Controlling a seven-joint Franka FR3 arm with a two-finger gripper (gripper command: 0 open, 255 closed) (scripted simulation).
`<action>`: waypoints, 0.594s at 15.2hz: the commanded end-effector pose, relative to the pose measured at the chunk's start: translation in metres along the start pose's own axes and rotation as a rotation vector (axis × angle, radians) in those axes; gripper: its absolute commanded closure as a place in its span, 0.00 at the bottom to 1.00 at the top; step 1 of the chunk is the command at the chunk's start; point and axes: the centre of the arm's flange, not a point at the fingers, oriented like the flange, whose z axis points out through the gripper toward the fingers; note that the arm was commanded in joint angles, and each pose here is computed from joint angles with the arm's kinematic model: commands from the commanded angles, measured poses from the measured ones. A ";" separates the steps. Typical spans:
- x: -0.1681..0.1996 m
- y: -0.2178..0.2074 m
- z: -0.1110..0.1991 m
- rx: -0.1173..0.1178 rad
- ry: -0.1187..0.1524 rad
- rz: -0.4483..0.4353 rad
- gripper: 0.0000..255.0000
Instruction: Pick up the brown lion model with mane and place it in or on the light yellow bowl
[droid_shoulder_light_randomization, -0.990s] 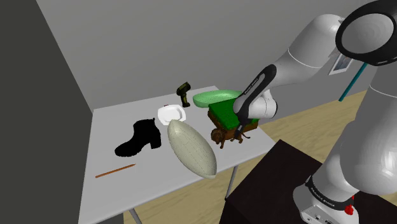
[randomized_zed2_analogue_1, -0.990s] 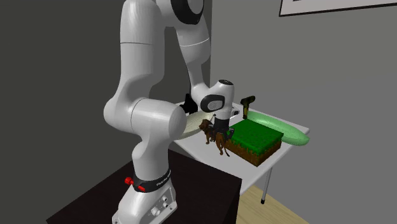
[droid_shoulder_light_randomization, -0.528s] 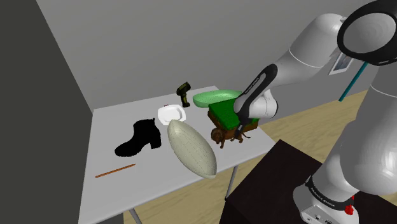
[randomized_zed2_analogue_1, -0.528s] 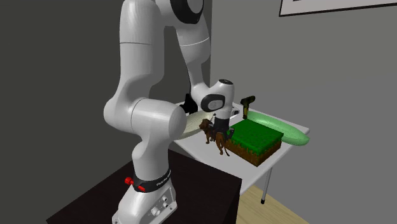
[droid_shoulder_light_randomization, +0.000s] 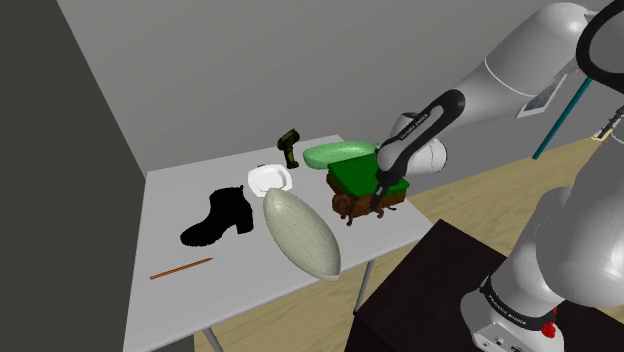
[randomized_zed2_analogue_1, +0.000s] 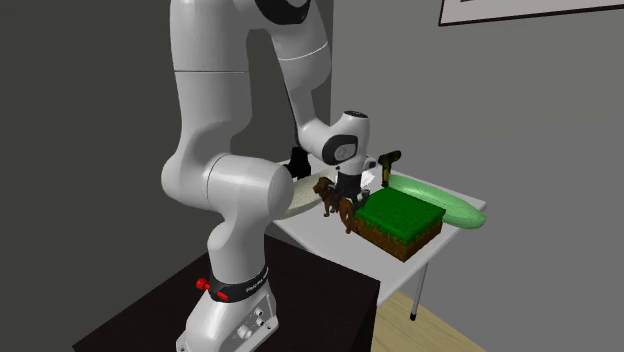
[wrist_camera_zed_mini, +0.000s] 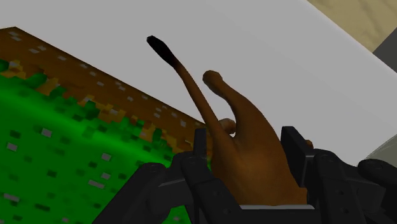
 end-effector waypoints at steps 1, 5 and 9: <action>0.001 0.000 -0.010 -0.001 0.000 -0.001 1.00; 0.003 -0.001 -0.031 -0.001 0.000 -0.001 1.00; 0.006 -0.003 -0.052 -0.001 0.000 -0.001 1.00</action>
